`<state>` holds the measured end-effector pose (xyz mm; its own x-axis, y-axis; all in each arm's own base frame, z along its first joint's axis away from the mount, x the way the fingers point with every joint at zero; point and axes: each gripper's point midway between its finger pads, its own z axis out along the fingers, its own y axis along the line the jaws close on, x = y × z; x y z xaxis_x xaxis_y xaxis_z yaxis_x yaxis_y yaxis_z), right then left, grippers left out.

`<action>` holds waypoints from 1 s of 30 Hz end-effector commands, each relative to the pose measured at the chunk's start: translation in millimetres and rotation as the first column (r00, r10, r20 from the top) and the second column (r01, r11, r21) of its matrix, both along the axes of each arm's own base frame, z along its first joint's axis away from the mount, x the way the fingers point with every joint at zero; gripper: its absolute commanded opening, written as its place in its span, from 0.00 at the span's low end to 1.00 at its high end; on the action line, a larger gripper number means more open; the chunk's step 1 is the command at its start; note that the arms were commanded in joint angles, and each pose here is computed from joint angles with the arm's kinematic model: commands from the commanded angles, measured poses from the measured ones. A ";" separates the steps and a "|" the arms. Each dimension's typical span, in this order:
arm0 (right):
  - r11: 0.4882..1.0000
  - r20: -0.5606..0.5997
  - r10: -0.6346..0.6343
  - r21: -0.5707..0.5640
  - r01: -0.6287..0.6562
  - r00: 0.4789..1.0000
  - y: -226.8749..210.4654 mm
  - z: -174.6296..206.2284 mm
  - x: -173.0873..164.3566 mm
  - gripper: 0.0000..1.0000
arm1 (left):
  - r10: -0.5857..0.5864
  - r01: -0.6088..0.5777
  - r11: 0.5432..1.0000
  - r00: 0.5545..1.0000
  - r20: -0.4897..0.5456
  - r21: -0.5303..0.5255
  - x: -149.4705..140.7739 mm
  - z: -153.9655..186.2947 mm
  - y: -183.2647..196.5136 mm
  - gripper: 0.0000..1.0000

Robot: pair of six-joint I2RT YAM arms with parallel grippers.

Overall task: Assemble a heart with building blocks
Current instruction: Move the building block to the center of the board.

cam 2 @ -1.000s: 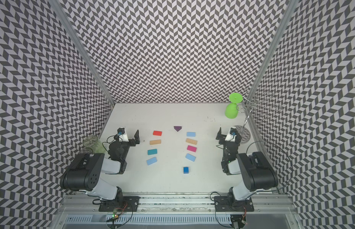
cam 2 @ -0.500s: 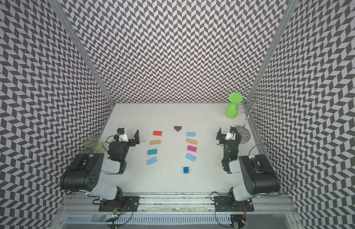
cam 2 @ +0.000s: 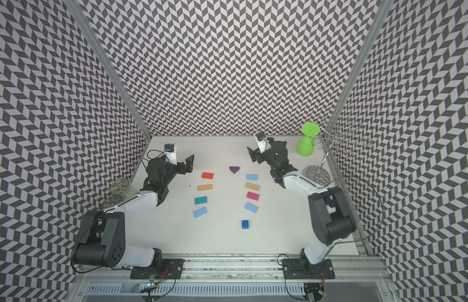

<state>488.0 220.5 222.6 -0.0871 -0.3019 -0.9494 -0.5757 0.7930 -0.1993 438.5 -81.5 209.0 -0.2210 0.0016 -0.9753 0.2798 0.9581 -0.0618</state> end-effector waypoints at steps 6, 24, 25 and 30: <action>0.963 -0.301 0.144 -0.176 -0.203 0.943 68.5 -104.3 13.4 0.87 | -0.143 0.142 0.990 0.963 -0.228 -0.021 -45.8 -38.5 -47.4 0.99; 0.937 -0.446 0.169 -0.203 -0.284 0.879 104.6 -175.7 7.3 0.73 | -0.110 0.111 0.994 0.948 -0.299 -0.013 -72.7 -65.5 -41.2 0.99; 0.938 -0.449 0.164 -0.205 -0.280 0.878 103.8 -177.4 7.1 0.71 | -0.110 0.111 0.994 0.948 -0.299 -0.013 -72.4 -65.7 -41.2 0.99; 0.941 -0.462 0.135 -0.217 -0.260 0.876 99.0 -183.3 6.6 0.65 | -0.109 0.111 0.994 0.947 -0.303 -0.011 -70.4 -68.7 -41.7 0.99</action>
<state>493.8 319.5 46.8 -0.3717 -0.5896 -0.7171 -0.7989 0.5966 -0.0764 368.1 -124.0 143.6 -0.5000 0.0489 -0.8647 0.3607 0.9195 -0.1566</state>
